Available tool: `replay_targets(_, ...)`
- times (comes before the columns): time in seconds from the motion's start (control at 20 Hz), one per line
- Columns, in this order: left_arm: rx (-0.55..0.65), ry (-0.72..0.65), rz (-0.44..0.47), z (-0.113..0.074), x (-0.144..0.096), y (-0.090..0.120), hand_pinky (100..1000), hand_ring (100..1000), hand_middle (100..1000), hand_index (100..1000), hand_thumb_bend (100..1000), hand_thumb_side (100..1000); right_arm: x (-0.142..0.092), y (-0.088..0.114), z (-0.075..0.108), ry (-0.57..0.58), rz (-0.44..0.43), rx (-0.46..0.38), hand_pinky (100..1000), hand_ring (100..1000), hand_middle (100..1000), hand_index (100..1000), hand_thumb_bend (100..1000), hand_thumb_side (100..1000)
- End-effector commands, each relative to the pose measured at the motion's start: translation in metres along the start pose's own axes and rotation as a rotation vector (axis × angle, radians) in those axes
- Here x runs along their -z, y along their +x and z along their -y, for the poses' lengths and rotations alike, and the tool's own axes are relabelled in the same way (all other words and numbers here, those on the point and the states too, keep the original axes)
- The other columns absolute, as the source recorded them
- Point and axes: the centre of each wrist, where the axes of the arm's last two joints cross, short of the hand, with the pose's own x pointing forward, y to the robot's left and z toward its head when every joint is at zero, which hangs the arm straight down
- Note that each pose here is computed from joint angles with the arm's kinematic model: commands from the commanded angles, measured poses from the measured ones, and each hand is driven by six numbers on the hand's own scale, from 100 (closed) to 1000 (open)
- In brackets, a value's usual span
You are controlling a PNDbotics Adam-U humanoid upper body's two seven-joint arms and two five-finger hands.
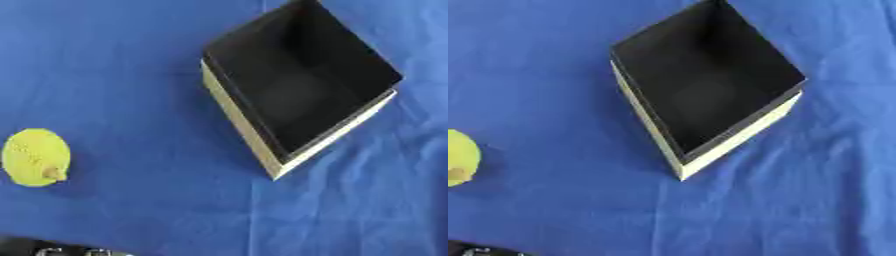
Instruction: Pick up objects on the table and place them in the box.
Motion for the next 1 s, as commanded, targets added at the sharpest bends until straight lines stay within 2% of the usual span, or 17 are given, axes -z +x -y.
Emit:
replay_targets(0.05,0.012,-0.020,0.034,-0.0023,0.0084,0.0045,672,788,764,814,503,220,0.0113,0.0028,0.0230,-0.037,0.030,-0.038,806,760,631,818,100,100)
replay_targets(0.25,0.014,-0.024,0.033,-0.0023,0.0081,0.0045,672,788,764,814,503,220,0.0113,0.0029,0.0229,-0.037,0.031,-0.038,806,760,631,818,100,100)
replay_targets(0.6,0.035,-0.051,0.013,-0.0020,0.0058,0.0041,667,785,760,795,461,283,0.0111,0.0029,0.0228,-0.037,0.030,-0.039,806,759,632,818,100,100)
replay_targets(0.7,0.053,-0.076,0.004,-0.0018,0.0050,0.0039,668,785,759,793,446,312,0.0111,0.0029,0.0227,-0.037,0.030,-0.039,806,759,632,818,100,100)
replay_targets(0.75,0.065,-0.106,-0.006,-0.0011,0.0033,0.0038,672,782,755,796,417,386,0.0113,0.0030,0.0229,-0.037,0.031,-0.040,806,760,632,818,100,100)
replay_targets(1.0,0.137,-0.226,-0.026,0.0016,-0.0003,0.0033,674,782,755,797,410,396,0.0114,0.0034,0.0225,-0.038,0.031,-0.038,806,760,631,818,100,100)
